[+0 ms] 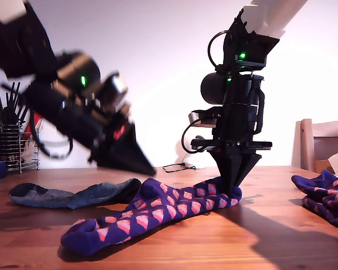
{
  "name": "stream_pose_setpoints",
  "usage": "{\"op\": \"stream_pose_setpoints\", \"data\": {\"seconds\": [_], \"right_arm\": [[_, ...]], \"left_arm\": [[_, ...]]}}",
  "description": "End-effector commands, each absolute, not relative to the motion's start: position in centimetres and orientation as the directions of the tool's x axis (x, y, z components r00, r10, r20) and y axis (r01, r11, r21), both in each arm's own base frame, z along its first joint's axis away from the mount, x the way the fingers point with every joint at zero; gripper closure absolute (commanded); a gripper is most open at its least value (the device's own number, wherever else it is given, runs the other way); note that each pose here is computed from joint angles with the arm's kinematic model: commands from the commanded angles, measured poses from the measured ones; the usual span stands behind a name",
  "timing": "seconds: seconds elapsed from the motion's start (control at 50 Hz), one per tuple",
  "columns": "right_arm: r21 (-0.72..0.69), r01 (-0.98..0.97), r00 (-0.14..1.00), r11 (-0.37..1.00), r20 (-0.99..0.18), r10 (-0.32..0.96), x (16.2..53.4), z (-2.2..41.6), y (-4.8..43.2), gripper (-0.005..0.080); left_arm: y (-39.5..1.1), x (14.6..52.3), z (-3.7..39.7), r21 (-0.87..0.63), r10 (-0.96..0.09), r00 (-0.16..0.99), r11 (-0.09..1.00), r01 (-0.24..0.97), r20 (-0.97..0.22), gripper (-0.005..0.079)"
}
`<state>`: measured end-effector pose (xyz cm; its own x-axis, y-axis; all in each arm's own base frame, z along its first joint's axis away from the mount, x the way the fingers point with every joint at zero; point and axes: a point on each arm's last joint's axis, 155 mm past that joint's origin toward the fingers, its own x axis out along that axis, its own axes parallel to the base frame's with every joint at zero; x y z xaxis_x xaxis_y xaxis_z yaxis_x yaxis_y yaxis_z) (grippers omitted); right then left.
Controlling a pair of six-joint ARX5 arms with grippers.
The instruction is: Fold the socks in front of you. After folding them, place them to the right side.
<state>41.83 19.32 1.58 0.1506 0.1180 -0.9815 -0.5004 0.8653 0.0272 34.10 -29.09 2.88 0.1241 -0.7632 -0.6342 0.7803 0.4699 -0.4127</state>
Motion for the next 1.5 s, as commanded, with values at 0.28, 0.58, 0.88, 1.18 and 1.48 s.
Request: {"op": "stream_pose_setpoints", "data": {"seconds": [0.28,0.58,0.88,1.18,1.48], "right_arm": [[0.05,-0.533,0.136,0.845,-0.98,0.144,41.3,1.6,19.9,0.0765],[0.049,-0.533,0.136,0.845,-0.98,0.143,41.3,1.6,19.9,0.0765],[0.034,-0.551,0.151,0.834,-0.978,0.14,41.4,2.6,19.7,0.0765],[0.033,-0.565,0.247,0.824,-0.947,0.207,41.5,8.4,20.7,0.0765],[0.112,-0.588,0.187,0.801,-0.945,0.27,38.5,10.0,23.2,0.0765]], "left_arm": [[-29.2,35.2,2.3,-0.378,-0.769,0.165,0.474,0.795,-0.618,0.0764],[-28.7,36.0,-0.1,-0.378,-0.732,0.183,0.529,0.76,-0.657,0.0764],[-27.4,36.6,-1.7,-0.35,-0.662,0.221,0.614,0.707,-0.716,0.0764],[-26.8,36.8,-2.2,-0.371,-0.63,0.236,0.675,0.638,-0.74,0.0764],[-28.9,37.2,-1.0,-0.452,-0.665,0.264,0.697,0.557,-0.699,0.0764]]}}
